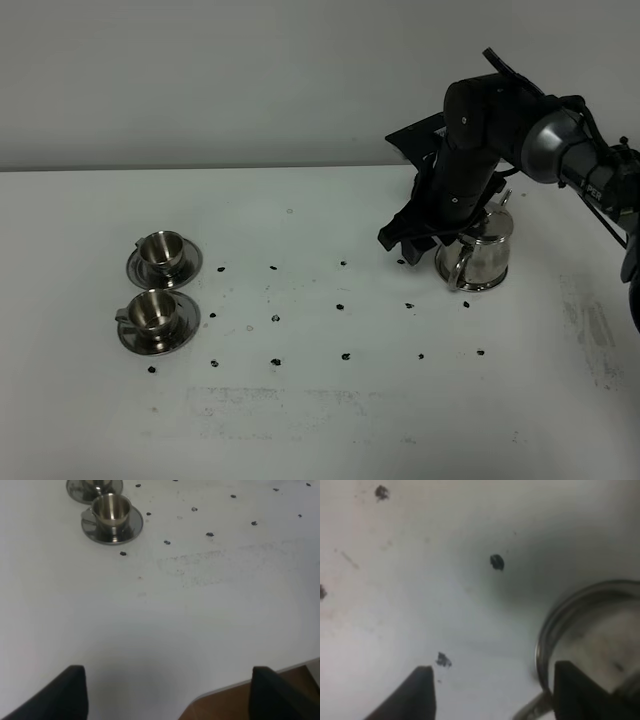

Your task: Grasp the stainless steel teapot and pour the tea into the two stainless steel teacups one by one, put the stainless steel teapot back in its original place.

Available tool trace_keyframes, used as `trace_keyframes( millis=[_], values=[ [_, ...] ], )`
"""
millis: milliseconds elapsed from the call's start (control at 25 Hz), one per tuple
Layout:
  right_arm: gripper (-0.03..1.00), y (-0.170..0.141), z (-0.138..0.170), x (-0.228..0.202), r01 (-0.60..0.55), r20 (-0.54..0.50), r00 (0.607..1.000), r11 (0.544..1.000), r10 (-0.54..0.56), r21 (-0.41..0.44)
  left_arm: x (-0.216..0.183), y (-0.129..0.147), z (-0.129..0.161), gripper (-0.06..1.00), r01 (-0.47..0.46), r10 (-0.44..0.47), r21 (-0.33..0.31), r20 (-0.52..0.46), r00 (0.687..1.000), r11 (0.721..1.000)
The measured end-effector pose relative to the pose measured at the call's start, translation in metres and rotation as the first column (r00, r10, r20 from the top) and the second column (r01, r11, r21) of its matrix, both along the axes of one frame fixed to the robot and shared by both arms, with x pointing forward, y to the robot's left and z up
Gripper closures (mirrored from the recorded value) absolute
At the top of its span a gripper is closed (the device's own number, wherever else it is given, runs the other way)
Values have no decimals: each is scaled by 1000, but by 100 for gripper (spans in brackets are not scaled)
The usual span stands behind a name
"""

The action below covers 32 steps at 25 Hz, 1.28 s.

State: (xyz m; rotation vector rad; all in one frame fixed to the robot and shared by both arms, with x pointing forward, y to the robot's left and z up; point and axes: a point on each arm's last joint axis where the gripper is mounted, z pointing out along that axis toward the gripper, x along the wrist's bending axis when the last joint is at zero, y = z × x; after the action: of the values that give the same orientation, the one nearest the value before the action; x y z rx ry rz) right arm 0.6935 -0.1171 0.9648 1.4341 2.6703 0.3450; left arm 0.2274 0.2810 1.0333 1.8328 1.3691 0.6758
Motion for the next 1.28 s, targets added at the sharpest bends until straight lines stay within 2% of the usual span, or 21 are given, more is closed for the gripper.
trace_keyframes(
  millis=[200, 480, 600, 760, 880, 1080, 1280],
  values=[
    [45, 3, 24, -6, -9, 43, 999, 1000, 8, 20, 0, 0, 0, 30, 0, 0, 0, 0, 1000, 1000],
    [45, 11, 82, -23, 13, 218, 975, 992, -41, 126, 0, 0, 0, 30, 0, 0, 0, 0, 1000, 1000],
    [45, 6, 86, -38, 25, 290, 954, 982, -79, 186, 0, 0, 0, 30, 0, 0, 0, 0, 1000, 1000],
    [45, -6, 70, -65, 53, 331, 934, 968, -135, 244, 0, 0, 0, 30, 0, 0, 0, 0, 1000, 1000],
    [45, -12, 45, -78, 77, 336, 928, 965, -161, 250, 0, 0, 0, 30, 0, 0, 0, 0, 1000, 1000],
    [45, -12, 9, -83, 92, 337, 925, 966, -173, 243, 0, 0, 0, 30, 0, 0, 0, 0, 1000, 1000],
    [45, -2, -14, -77, 97, 355, 916, 961, -189, 260, 0, 0, 0, 30, 0, 0, 0, 0, 1000, 1000]
  ],
)
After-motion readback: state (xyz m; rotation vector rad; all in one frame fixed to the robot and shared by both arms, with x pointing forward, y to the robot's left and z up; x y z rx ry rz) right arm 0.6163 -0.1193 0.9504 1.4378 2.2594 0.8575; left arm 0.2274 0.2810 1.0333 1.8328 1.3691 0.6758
